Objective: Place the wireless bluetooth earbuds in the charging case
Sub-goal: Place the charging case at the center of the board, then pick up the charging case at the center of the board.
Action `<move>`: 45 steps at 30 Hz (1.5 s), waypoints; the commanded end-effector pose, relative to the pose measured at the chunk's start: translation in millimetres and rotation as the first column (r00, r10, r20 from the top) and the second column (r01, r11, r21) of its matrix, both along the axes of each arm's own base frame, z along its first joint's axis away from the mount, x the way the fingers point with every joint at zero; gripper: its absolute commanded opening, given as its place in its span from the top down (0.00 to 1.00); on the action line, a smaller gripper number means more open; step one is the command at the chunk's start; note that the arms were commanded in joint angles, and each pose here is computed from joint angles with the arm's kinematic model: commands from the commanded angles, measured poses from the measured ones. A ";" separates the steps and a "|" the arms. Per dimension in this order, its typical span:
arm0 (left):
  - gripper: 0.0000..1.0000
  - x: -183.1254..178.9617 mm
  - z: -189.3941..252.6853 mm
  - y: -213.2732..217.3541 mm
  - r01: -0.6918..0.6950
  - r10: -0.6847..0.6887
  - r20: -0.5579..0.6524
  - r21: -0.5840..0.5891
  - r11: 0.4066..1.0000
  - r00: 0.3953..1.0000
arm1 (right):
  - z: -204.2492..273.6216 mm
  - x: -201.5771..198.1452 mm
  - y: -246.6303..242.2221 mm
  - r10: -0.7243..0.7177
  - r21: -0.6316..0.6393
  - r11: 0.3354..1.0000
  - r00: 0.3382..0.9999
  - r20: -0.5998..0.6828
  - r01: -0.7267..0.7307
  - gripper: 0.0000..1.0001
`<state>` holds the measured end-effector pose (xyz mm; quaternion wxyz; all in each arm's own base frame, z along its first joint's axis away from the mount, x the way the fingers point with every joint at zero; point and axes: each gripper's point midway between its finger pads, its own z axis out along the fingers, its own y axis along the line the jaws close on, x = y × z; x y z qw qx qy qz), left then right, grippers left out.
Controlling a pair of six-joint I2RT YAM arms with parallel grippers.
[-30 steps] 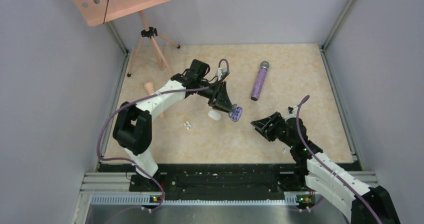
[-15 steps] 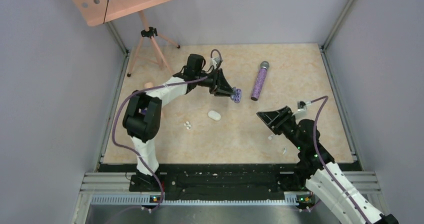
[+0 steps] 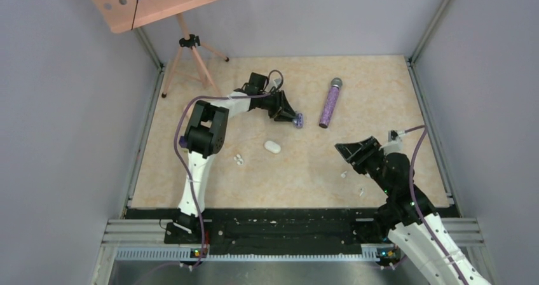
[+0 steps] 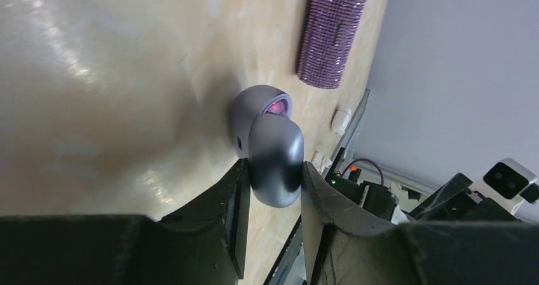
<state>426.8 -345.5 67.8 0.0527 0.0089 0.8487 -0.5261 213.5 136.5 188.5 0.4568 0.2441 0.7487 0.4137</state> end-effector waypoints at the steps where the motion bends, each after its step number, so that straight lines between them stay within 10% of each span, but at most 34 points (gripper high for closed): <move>1: 1.00 12.0 1.5 14.5 -0.015 0.012 0.054 0.048 0.999 0.998 | 13.5 1.8 -2.0 -0.004 -0.018 1.000 1.000 0.026 0.005 0.43; 10: 0.99 2.1 -28.0 40.5 -0.011 0.006 0.026 0.204 0.979 1.000 | 11.9 4.6 3.1 0.014 -0.016 1.000 1.000 0.019 -0.014 0.43; 17: 0.02 5.6 -1.8 50.1 -0.057 0.036 0.085 0.256 0.965 0.996 | 4.9 4.5 6.1 0.033 -0.029 0.999 0.999 -0.001 -0.033 0.43; 30: 0.01 -80.6 81.2 129.1 -0.222 0.097 0.273 0.474 0.852 0.957 | -37.0 15.5 45.1 0.190 -0.311 0.924 0.973 -0.127 -0.221 0.46; 45: 0.01 -190.9 64.0 250.5 -0.475 0.453 0.217 0.647 0.596 0.865 | -97.1 85.7 201.8 0.528 -0.738 0.445 0.814 -0.242 -0.508 0.35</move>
